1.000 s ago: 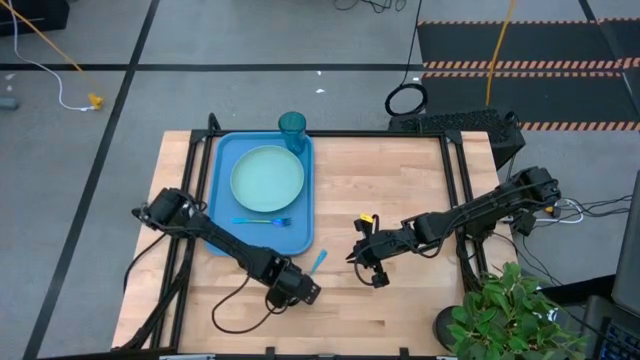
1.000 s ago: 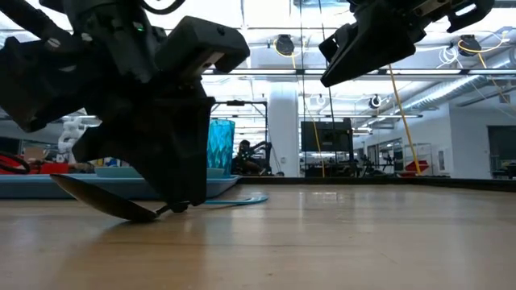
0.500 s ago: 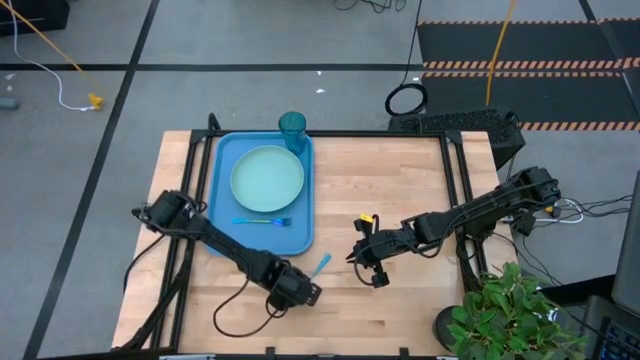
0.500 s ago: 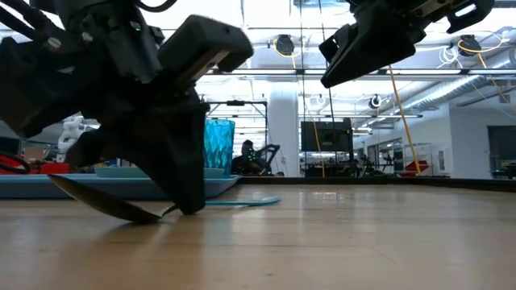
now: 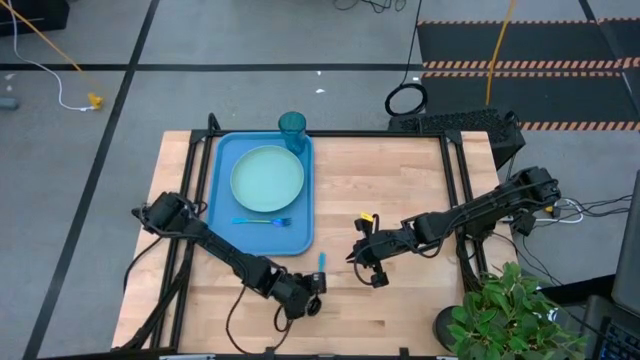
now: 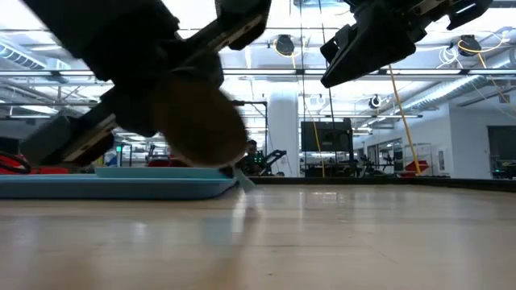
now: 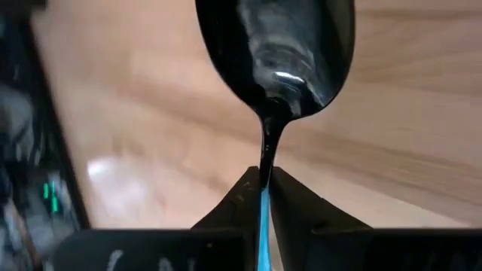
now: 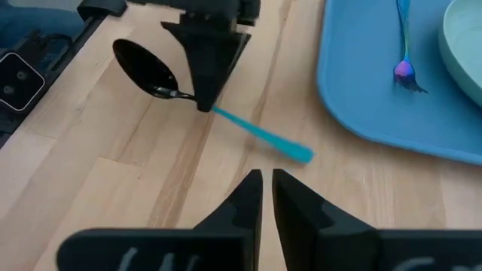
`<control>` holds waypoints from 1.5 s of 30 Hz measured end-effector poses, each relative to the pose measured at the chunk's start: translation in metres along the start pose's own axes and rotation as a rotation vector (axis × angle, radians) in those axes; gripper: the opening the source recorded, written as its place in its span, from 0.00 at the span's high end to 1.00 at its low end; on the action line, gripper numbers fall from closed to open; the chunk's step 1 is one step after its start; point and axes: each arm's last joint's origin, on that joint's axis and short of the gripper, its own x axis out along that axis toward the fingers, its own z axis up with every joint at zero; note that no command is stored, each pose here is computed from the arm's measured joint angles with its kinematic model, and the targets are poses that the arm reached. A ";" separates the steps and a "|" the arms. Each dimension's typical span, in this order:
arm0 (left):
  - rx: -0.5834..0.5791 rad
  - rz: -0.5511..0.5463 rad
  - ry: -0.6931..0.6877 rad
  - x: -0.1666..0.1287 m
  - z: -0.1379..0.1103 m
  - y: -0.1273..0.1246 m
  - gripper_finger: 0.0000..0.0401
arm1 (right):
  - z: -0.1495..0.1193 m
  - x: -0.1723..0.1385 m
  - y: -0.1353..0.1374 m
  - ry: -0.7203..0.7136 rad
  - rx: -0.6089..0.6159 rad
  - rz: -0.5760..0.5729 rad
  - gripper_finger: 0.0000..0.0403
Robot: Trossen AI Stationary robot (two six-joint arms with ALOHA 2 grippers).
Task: Pick and place plate/cup/fork/spoon on tray
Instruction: Put the blue spoon on the blue tray to the bottom of the blue fork
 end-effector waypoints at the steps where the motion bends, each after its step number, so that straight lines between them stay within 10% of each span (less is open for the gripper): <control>1: -0.047 0.016 0.030 -0.001 0.001 0.000 0.93 | 0.000 0.000 0.000 0.001 0.007 0.000 0.94; 13: -0.490 0.062 0.082 0.000 -0.001 0.000 0.97 | 0.000 0.000 0.000 0.000 0.012 0.000 0.94; 30: -0.832 -0.031 -0.007 0.007 -0.016 0.009 0.88 | 0.000 0.000 0.000 0.000 0.012 0.000 0.94; 45: -0.801 -0.109 -0.054 0.010 -0.034 0.019 0.53 | 0.000 0.000 0.000 0.000 0.012 0.000 0.94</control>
